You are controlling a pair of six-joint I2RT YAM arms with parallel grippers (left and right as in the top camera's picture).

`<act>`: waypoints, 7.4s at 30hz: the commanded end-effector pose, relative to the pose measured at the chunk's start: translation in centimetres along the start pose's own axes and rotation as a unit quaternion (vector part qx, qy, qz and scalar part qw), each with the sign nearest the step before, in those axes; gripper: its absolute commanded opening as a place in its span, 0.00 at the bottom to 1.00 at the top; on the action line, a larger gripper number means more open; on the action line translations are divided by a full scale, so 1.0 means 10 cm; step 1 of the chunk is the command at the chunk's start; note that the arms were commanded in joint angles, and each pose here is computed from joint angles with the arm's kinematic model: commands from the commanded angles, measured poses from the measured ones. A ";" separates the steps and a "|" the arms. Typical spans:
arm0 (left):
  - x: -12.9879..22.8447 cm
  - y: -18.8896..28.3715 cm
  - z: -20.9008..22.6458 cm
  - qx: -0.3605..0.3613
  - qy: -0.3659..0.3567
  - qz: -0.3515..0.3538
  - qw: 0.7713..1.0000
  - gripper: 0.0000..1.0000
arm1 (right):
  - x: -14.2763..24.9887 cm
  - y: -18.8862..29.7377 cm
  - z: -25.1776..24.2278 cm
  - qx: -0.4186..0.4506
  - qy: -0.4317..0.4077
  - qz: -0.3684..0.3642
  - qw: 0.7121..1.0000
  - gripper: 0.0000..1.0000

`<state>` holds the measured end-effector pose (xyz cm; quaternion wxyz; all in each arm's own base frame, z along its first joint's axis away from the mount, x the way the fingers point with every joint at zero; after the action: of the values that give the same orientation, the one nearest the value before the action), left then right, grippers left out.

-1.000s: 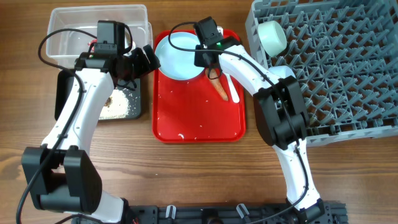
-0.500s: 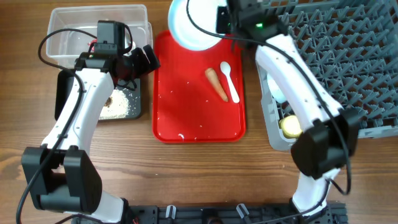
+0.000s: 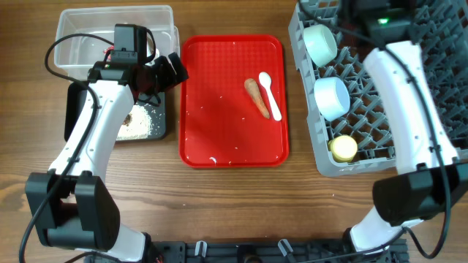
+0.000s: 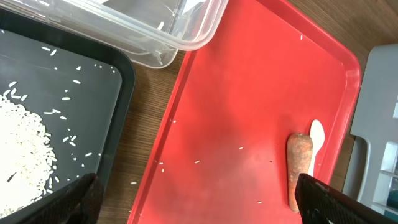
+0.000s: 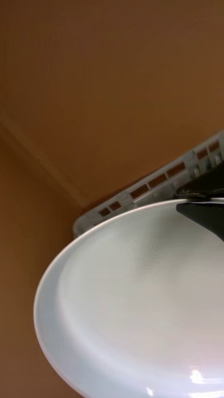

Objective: Sort waste into correct bins and load items into the dishwasher rack

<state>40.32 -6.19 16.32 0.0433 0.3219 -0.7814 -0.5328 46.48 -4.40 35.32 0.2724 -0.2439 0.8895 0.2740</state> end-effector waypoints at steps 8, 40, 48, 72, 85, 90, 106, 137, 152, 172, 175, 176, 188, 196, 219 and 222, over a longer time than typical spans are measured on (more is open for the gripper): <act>-0.04 0.07 -0.03 0.010 0.000 -0.008 1.000 1.00 | 0.26 -0.53 0.21 -0.105 0.249 -0.028 0.962 0.04; -0.04 0.07 -0.03 0.010 0.000 -0.008 1.000 1.00 | 0.10 1.20 1.38 -0.710 -0.050 -0.086 0.697 0.74; -0.04 0.07 -0.03 0.010 0.000 -0.008 1.000 1.00 | 0.70 1.15 2.56 -0.553 -0.030 0.102 0.827 0.69; -0.04 0.07 -0.03 0.010 0.000 -0.008 1.000 1.00 | 1.19 0.49 3.54 -0.474 -0.015 0.149 0.868 0.35; -0.04 0.07 -0.03 0.010 0.000 -0.008 1.000 1.00 | 1.55 0.46 3.83 -0.486 -0.041 0.233 0.841 0.35; -0.04 0.07 -0.03 0.010 0.000 -0.008 1.000 1.00 | 1.61 0.51 3.82 -0.488 -0.055 0.262 0.831 0.65; -0.04 0.07 -0.03 0.010 0.000 -0.008 1.000 1.00 | 1.73 0.65 3.82 -0.511 -0.054 0.307 0.801 0.04; -0.04 0.07 -0.03 0.010 0.000 -0.008 1.000 1.00 | 2.33 -0.65 0.08 -0.083 -0.481 0.338 0.805 0.10; -0.04 0.07 -0.03 0.010 0.000 -0.008 1.000 1.00 | 1.44 0.56 -0.11 -0.463 -0.325 0.105 0.818 1.00; -0.04 0.07 -0.03 0.010 0.000 -0.008 1.000 1.00 | 1.64 1.76 -0.79 -0.384 -0.288 -0.130 0.868 1.00; -0.04 0.07 -0.03 0.010 0.000 -0.008 1.000 1.00 | 1.79 1.64 -0.36 -0.395 -0.284 -0.186 0.853 1.00; -0.04 0.07 -0.03 0.010 0.000 -0.008 1.000 1.00 | 1.85 1.58 -0.24 -0.394 -0.288 -0.202 0.849 1.00; -0.04 0.07 -0.03 0.010 0.000 -0.008 1.000 1.00 | 2.64 1.31 0.55 -0.364 -0.324 -0.345 0.802 1.00; -0.04 0.07 -0.03 0.010 -0.001 -0.008 1.000 1.00 | 2.59 1.34 0.50 -0.357 -0.342 -0.378 0.782 1.00; -0.13 0.09 -0.31 0.081 -0.018 -0.023 0.996 0.99 | 2.76 1.23 0.72 -0.383 -0.337 -0.312 0.802 1.00; 0.02 0.09 -0.75 0.144 -0.096 -0.028 0.985 0.99 | 2.76 1.23 0.72 -0.383 -0.337 -0.312 0.802 1.00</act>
<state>43.06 -8.09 18.58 -0.0289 0.3381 -0.8141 -0.4712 21.67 1.15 17.50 0.5045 -0.4887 0.4449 0.5557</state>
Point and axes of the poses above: each gripper's point midway between its finger pads, its own y axis back along the fingers, its own z axis along the line the jaws close on, x = y × z, the point moved 3 cm from there along y, back along the fingers, and after that the axes turned 7 degrees about y, right-handed, at the moved point
